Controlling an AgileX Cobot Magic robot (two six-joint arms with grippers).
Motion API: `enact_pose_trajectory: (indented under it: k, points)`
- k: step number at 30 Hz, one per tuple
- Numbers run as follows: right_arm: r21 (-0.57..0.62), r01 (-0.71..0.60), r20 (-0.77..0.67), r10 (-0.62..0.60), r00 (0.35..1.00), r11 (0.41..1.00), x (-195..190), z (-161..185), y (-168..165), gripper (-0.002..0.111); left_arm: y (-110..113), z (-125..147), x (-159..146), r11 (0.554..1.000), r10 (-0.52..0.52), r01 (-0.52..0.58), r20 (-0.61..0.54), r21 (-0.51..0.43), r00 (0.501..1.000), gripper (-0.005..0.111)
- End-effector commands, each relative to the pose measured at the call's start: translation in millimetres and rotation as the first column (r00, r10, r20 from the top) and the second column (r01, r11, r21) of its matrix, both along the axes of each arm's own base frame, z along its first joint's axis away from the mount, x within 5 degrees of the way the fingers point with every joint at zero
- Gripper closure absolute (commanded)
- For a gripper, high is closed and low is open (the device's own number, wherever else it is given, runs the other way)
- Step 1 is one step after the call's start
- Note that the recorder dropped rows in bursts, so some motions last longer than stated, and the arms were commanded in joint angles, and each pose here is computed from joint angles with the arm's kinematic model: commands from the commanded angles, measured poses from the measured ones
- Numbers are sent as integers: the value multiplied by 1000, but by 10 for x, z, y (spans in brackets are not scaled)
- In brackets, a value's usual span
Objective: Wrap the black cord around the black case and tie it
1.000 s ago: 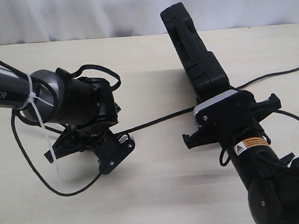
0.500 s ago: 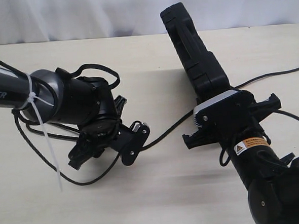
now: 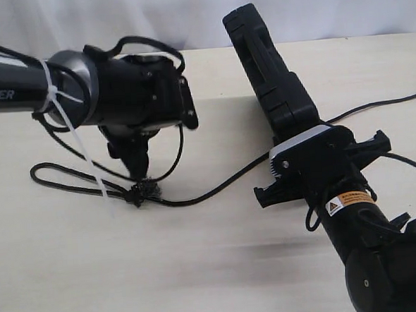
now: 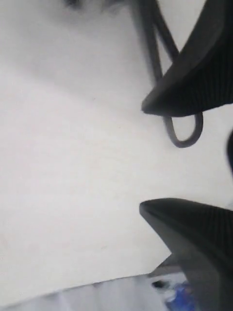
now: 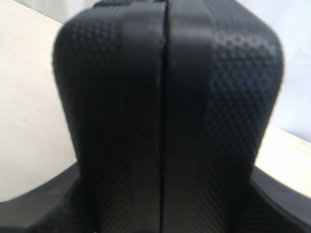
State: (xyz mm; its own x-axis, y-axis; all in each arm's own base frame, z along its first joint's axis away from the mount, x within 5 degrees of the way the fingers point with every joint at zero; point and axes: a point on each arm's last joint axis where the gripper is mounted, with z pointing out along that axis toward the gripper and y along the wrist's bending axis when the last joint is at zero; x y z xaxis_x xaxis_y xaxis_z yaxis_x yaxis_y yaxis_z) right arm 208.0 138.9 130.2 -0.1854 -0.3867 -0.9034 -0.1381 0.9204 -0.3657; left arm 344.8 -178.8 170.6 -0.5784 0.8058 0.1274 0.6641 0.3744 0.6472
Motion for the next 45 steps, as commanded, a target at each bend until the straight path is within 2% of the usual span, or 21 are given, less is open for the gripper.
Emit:
enact_pose_trajectory:
  k: [1,3,6,10,12,14,19,21,24,25,27,31,36,38,40,43,44,45]
  points:
    - [13,8,-130,-6,991,1000,-35,-128,-20,104,-42,199,4,913,368,-350,53,-209,928,56]
    - [13,8,-130,-6,991,1000,-35,-128,-20,104,-20,202,-7,852,458,-451,-39,-267,888,56]
    - [13,7,-134,-5,991,1000,-37,-131,-20,104,76,154,-7,719,574,-608,-205,-337,793,56]
    - [13,6,-138,-5,990,1000,-38,-135,-19,104,261,104,80,446,661,-787,-436,-426,611,56]
    - [13,5,-147,-3,989,1000,-41,-142,-18,104,323,50,96,330,667,-834,-516,-442,538,56]
    - [13,5,-149,-3,989,1000,-42,-144,-17,104,326,-37,78,266,663,-848,-551,-459,507,56]
    - [11,-3,-149,5,989,1000,-42,-144,-11,104,323,-314,14,145,686,-831,-550,-538,476,56]
    - [11,-3,-149,5,989,1000,-42,-144,-11,104,378,-385,15,76,727,-826,-536,-559,430,56]
    - [11,-4,-151,5,989,1000,-43,-145,-11,104,410,-468,-12,8,751,-819,-537,-574,383,56]
    - [11,-8,-150,10,989,1000,-43,-145,-7,104,416,-489,-22,6,752,-816,-536,-578,385,56]
    - [9,-23,-149,24,988,1000,-44,-144,4,104,423,-520,-50,-21,759,-821,-544,-570,358,56]
    - [10,-25,-151,26,988,1000,-44,-146,7,104,443,-570,-103,-18,764,-833,-545,-554,345,56]
    - [10,-26,-162,28,986,1000,-48,-155,8,104,462,-655,-120,-42,764,-794,-532,-606,365,56]
    - [10,-27,-168,29,985,1000,-50,-160,9,104,461,-662,-97,-41,758,-769,-521,-638,392,56]
    - [10,-27,-168,29,985,1000,-50,-160,9,104,455,-653,-62,28,729,-734,-488,-678,479,56]
    - [10,-27,-168,29,985,1000,-50,-160,9,104,446,-643,-31,182,649,-670,-424,-720,632,56]
    - [10,-27,-168,29,985,1000,-50,-160,9,104,441,-633,-12,293,574,-608,-373,-738,729,56]
    - [10,-27,-168,29,985,1000,-50,-160,9,104,440,-631,-5,363,517,-562,-341,-743,785,56]
